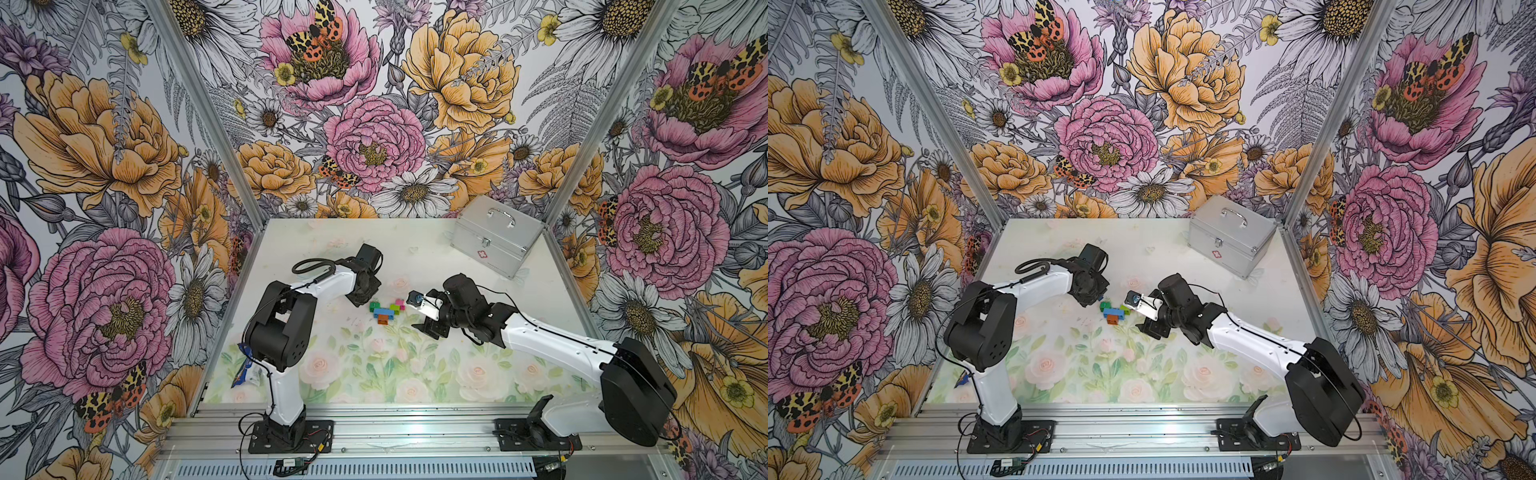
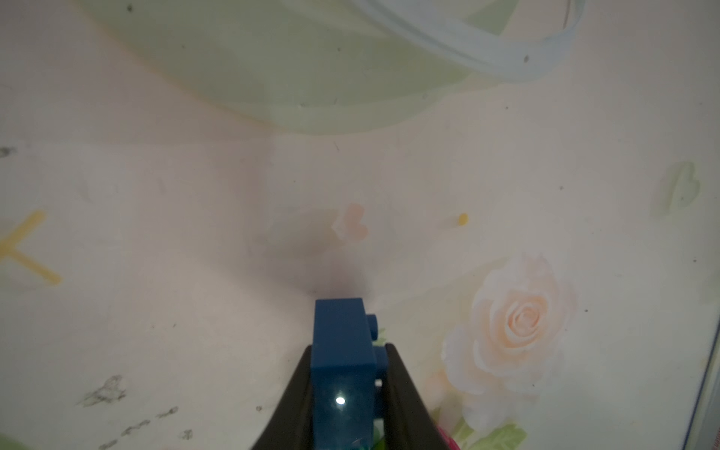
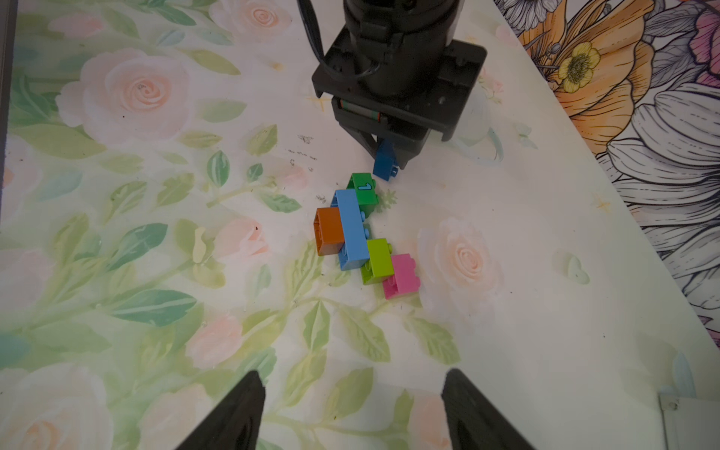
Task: Assemble the letter v with lego
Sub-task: Place the lego brick at the center of the board.
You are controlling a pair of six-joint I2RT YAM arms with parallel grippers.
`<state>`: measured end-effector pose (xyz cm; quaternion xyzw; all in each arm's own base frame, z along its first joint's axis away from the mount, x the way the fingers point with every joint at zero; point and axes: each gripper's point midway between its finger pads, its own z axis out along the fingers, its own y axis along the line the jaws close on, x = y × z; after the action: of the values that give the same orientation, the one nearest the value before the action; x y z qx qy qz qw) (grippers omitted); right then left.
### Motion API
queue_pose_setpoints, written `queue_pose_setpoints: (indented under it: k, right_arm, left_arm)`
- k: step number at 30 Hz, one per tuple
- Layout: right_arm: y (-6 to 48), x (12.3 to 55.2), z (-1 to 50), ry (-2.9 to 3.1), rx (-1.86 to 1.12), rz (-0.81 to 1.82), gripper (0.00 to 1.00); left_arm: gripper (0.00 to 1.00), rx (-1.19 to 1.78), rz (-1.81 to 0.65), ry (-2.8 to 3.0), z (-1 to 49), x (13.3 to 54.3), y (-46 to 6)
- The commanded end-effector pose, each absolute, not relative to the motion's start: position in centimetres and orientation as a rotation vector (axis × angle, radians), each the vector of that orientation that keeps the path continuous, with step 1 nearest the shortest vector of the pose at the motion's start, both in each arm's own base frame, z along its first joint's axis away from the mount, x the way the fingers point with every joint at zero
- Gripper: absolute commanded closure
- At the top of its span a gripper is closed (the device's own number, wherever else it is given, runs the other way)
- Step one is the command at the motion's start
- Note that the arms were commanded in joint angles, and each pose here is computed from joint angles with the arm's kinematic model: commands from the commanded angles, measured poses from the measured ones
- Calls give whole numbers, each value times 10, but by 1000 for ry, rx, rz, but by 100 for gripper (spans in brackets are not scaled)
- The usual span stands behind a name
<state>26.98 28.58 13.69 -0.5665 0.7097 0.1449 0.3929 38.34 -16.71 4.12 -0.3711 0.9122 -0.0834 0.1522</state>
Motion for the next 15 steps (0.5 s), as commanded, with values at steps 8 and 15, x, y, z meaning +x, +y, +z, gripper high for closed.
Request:
queue_pose_setpoints:
  k: [8, 15]
  right_arm:
    - [290, 262, 145, 1764, -1424, 400, 26]
    - [296, 263, 139, 1796, -1410, 387, 25]
  left_arm:
    - [52, -1049, -242, 2626, 43, 391, -173]
    - [46, -991, -313, 2666, 53, 394, -174]
